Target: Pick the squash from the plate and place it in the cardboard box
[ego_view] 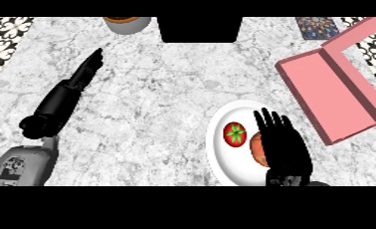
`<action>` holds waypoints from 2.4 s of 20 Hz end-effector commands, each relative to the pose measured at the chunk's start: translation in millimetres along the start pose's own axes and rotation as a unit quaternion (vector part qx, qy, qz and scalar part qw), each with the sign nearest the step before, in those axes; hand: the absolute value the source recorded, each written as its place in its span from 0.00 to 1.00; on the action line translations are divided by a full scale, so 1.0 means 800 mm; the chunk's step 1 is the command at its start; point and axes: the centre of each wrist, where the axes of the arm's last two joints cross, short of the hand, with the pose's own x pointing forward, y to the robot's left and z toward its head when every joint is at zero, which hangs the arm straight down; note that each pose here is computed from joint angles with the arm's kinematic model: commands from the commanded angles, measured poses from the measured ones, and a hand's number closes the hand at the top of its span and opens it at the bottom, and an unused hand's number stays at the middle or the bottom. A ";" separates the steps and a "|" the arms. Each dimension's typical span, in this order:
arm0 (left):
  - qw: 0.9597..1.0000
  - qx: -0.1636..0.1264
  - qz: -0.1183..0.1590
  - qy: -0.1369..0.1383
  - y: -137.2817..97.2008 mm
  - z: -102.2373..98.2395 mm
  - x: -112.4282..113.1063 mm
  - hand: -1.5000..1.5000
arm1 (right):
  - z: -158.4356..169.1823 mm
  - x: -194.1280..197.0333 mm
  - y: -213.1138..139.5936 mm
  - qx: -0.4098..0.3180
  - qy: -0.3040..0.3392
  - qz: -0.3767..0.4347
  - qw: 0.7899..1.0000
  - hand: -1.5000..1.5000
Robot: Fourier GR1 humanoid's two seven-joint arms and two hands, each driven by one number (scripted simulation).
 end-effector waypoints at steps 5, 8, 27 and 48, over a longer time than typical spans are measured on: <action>1.000 0.005 0.003 -0.001 -0.009 0.000 -0.001 0.50 | -0.027 -0.023 0.036 0.010 0.004 -0.009 1.000 0.00; 1.000 0.003 -0.003 -0.004 0.009 -0.015 0.010 0.50 | -0.028 -0.016 0.010 0.019 -0.017 -0.010 1.000 0.00; 0.999 -0.033 0.010 -0.021 -0.008 -0.013 0.003 0.50 | -0.146 0.096 -0.078 -0.106 -0.086 -0.122 0.983 1.00; 1.000 -0.003 -0.011 -0.001 -0.002 0.005 -0.009 0.50 | -0.136 0.045 -0.262 -0.409 0.090 -0.228 0.879 1.00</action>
